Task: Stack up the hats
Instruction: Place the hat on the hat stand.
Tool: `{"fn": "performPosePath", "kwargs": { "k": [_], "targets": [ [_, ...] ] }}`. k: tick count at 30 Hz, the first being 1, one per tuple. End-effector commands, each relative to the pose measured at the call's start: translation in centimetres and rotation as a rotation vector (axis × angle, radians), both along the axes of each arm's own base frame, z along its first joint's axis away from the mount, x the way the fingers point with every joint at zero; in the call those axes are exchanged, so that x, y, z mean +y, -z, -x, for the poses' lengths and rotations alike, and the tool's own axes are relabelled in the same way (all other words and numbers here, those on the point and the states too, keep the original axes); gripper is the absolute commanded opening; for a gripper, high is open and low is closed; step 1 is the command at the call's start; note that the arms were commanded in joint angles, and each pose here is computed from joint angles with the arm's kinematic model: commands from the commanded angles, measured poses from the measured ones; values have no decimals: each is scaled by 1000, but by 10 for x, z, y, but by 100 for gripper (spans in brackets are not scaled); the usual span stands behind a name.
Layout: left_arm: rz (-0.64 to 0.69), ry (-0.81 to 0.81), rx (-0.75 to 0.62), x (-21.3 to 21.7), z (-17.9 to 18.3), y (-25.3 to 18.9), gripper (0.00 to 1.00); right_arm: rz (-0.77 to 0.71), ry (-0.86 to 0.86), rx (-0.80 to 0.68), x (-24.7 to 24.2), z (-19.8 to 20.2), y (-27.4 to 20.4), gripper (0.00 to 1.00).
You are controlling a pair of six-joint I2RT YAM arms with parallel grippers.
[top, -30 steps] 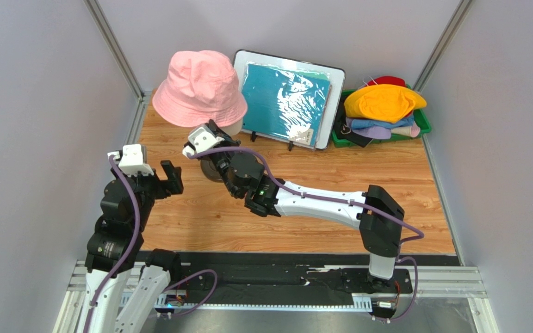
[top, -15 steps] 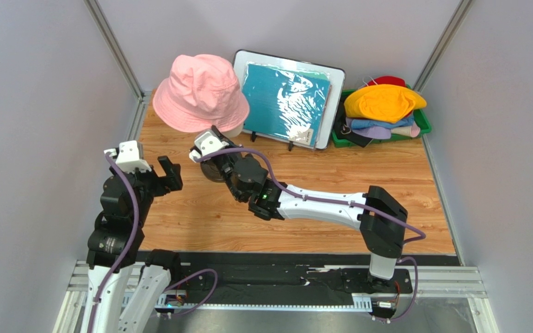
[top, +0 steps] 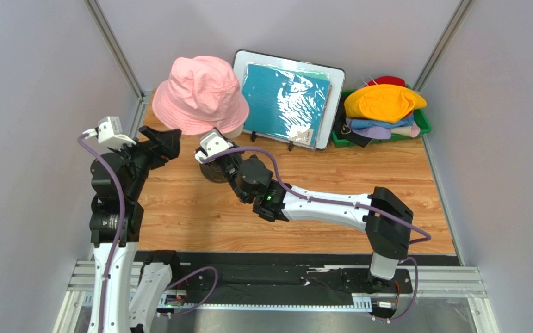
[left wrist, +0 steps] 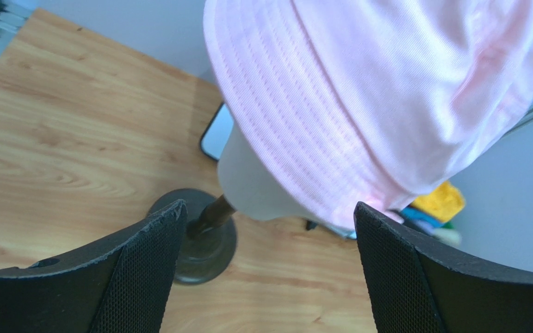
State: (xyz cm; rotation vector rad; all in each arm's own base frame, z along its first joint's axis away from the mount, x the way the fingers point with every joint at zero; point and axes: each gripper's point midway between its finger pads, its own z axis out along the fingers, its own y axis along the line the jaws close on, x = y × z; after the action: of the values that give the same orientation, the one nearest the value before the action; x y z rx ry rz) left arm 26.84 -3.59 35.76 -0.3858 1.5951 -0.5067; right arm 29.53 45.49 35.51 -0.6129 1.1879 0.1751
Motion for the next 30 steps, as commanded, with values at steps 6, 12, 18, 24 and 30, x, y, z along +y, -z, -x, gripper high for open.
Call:
{"fn": "performPosePath", "kwargs": {
  "k": [6, 12, 18, 24, 30],
  "targets": [
    [241, 129, -154, -2, -17, -40, 89, 6, -40, 41, 5, 5, 5, 0],
    [294, 191, -175, -3, -29, -47, 84, 9, -41, 41, 7, 5, 3, 0],
    [302, 182, -176, 2, -38, -51, 75, 9, -56, 53, 10, 7, 5, 0],
    [317, 190, -146, 3, -49, -44, 70, 4, -75, 64, 12, 8, 2, 0],
    [328, 154, -178, 10, -53, -47, 41, 13, -113, 82, 17, 13, 6, 0]
  ]
}}
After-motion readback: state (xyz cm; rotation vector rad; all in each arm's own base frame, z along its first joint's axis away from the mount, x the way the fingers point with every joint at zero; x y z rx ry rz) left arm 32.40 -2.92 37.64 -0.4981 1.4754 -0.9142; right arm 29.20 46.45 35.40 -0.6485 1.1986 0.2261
